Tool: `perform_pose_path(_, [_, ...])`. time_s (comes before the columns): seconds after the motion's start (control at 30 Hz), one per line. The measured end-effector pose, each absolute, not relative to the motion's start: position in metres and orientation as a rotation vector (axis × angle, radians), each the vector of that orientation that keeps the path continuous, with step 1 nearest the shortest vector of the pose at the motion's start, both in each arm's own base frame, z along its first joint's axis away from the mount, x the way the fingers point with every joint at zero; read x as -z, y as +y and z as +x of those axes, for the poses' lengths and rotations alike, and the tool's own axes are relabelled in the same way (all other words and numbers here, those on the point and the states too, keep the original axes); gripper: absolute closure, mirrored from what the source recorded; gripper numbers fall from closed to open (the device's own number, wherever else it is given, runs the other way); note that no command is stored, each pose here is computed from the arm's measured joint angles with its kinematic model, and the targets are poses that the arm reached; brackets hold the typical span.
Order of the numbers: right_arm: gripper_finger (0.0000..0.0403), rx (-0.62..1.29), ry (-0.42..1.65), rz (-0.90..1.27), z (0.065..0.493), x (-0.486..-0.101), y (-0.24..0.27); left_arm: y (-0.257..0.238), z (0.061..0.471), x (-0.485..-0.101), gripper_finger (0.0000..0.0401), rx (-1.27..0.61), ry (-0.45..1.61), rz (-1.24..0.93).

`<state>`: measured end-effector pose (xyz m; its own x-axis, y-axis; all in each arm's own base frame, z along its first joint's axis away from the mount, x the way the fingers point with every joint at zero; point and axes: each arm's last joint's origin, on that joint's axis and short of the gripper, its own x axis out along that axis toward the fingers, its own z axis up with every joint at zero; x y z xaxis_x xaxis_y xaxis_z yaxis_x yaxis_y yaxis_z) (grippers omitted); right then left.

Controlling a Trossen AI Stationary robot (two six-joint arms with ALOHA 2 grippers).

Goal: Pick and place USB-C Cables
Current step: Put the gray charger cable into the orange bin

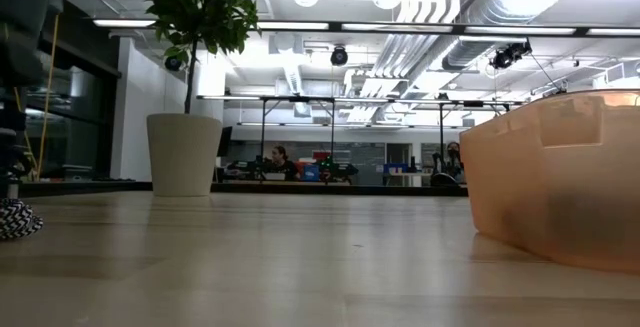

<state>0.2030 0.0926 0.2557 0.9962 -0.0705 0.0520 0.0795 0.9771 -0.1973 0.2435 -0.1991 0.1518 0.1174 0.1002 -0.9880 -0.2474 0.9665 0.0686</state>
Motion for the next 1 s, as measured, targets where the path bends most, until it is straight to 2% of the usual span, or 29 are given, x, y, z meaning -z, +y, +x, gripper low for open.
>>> perform_pose_path(0.17, [0.0185, 0.076, -0.044, -0.201, 0.203, -0.256, 0.093, -0.202, 0.245, -0.138, 0.0185, -0.254, 1.502, -0.139])
perform_pose_path(0.67, [0.0185, 0.075, -0.039, -0.204, 0.203, -0.255, 0.093, -0.203, 0.246, -0.132, 0.0191, -0.267, 1.498, -0.124])
perform_pose_path(0.8, [0.0185, 0.075, -0.039, -0.204, 0.203, -0.255, 0.093, -0.202, 0.247, -0.131, 0.0237, -0.24, 1.502, -0.107])
perform_pose_path(1.0, [0.0185, 0.075, -0.039, -0.204, 0.203, -0.255, 0.093, -0.197, 0.251, -0.131, 0.037, -0.218, 1.526, -0.105])
